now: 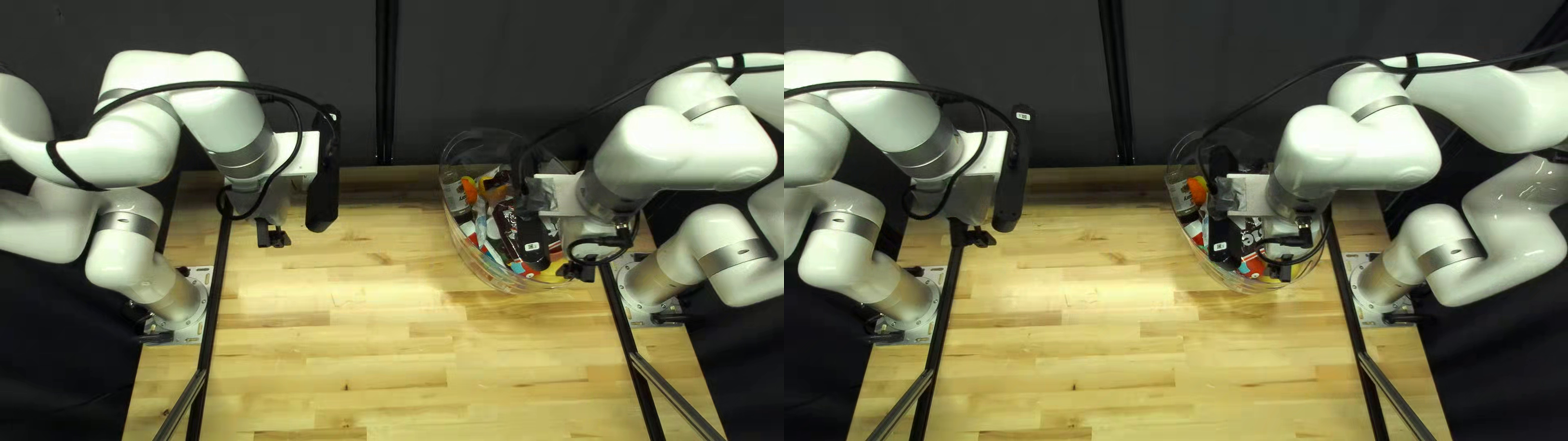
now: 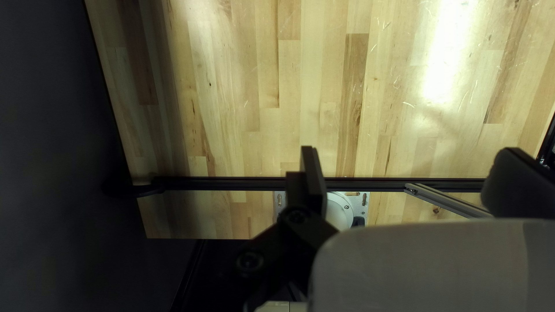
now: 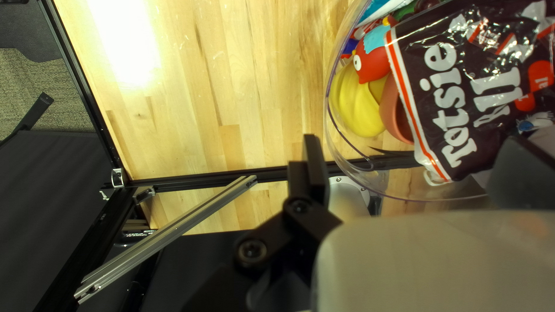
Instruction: Pick up trash and place into trash bin
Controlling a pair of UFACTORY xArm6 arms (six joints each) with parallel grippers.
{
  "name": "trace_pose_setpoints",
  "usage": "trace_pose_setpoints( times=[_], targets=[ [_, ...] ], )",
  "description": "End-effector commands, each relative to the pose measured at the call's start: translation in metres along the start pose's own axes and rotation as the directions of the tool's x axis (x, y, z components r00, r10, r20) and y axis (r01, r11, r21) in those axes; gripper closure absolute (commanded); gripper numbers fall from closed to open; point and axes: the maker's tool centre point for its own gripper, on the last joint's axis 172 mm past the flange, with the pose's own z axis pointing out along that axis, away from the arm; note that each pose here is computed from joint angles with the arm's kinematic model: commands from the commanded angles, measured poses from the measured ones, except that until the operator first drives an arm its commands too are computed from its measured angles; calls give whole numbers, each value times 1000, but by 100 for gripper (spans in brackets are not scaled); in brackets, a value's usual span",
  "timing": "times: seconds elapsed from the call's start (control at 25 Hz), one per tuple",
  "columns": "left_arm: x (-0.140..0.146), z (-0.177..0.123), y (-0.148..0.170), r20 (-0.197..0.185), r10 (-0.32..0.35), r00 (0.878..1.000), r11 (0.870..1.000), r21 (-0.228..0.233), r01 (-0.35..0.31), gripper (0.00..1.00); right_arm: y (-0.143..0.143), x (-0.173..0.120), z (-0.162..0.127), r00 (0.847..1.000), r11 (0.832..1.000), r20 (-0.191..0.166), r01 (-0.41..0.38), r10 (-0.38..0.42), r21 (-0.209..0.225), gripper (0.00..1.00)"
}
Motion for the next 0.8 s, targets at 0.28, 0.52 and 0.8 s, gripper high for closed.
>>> trace_pose_setpoints(
  times=[0.28,0.52,0.8],
  targets=[
    [0,0,0,0,0,1000,1000,0,0,0,-5,-10,-13,1000,1000,4,0,1,-29,0],
    [0,0,0,0,0,1000,1000,0,0,0,-4,-15,-13,1000,999,3,-7,7,-38,0],
    [-5,-1,-1,13,-20,1000,1000,20,19,0,0,-32,-8,1000,999,-7,-27,27,-38,0]
  ],
)
